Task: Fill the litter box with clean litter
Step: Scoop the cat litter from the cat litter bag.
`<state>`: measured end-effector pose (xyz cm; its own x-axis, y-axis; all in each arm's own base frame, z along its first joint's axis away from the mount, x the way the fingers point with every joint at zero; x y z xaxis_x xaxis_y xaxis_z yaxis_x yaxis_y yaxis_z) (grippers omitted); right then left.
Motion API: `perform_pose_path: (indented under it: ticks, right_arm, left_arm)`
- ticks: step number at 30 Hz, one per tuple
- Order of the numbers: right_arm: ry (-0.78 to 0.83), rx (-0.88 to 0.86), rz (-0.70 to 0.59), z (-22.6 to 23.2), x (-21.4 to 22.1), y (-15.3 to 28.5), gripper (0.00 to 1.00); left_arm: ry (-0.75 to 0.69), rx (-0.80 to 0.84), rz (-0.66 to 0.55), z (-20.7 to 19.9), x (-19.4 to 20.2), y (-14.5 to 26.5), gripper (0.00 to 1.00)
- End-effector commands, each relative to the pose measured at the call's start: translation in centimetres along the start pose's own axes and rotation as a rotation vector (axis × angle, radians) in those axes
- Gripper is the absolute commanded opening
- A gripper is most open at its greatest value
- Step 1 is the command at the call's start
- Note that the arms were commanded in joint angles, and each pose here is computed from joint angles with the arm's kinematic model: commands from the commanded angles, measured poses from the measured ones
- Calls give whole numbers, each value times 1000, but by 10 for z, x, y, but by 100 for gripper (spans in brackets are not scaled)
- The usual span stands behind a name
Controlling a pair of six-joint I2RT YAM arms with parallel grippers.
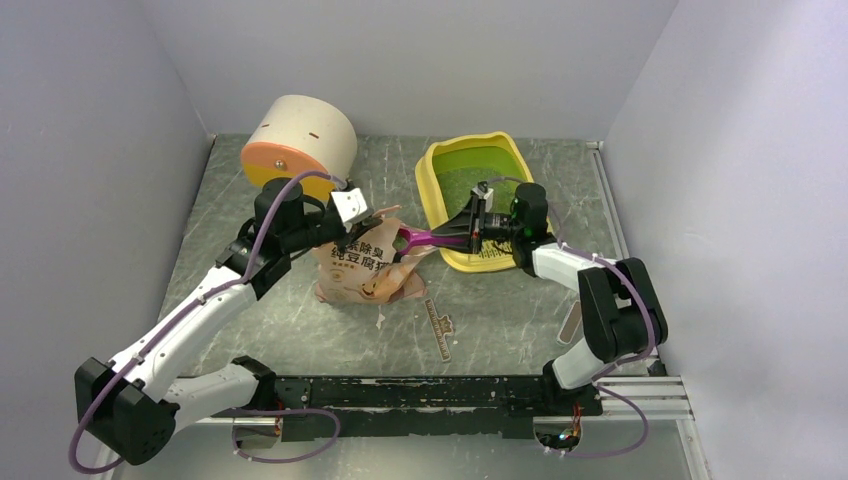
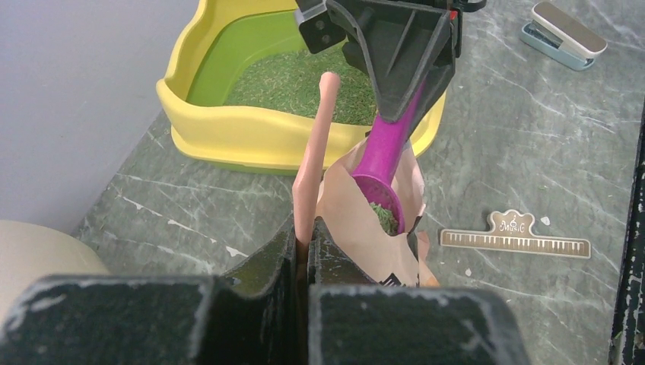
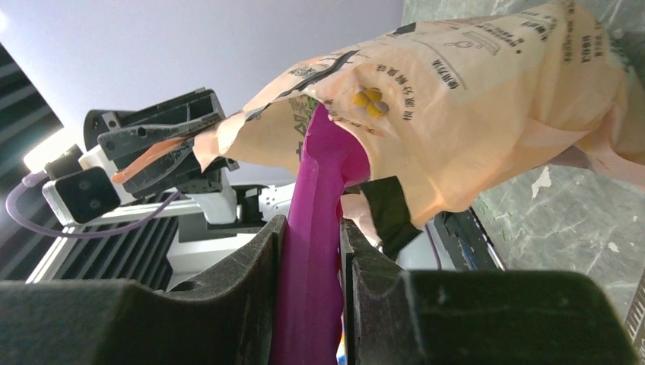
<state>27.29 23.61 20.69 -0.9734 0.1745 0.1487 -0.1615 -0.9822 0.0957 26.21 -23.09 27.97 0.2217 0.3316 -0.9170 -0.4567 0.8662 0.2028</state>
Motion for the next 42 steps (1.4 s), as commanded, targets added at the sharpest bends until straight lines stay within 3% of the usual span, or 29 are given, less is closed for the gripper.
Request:
perform_pose_path:
  ticks: [1,3,6,23,42]
  right_arm:
    - [82,-48,2,14,0,9,0]
    - [80,-43,-60,11,-7,18,0]
    - [102,-62,10,18,5,9,0]
    - [141,-51,26,8,16,36,0]
    - [176,-68,-27,6,19,59,0]
  left_arm:
    - [-28,-23,-71,5,-22,2,5]
    - [-27,-21,-56,5,-21,4,5]
    - [-4,-24,-66,3,-19,3,5]
    - [19,-41,-54,5,-20,6,5]
    - [54,27,-62,-6,-14,-2,5]
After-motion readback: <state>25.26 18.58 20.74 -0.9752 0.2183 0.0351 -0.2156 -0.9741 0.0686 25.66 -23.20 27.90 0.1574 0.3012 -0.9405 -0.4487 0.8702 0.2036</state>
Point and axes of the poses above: each gripper's point midway between its finger pads, its own y axis back along the fingers, its own z axis along the line the jaws close on, x = y × z, the point moved 2 cm from there along y, back along the fingers, and after that the axes turned 6 degrees about -y, right-handed, at the moved point
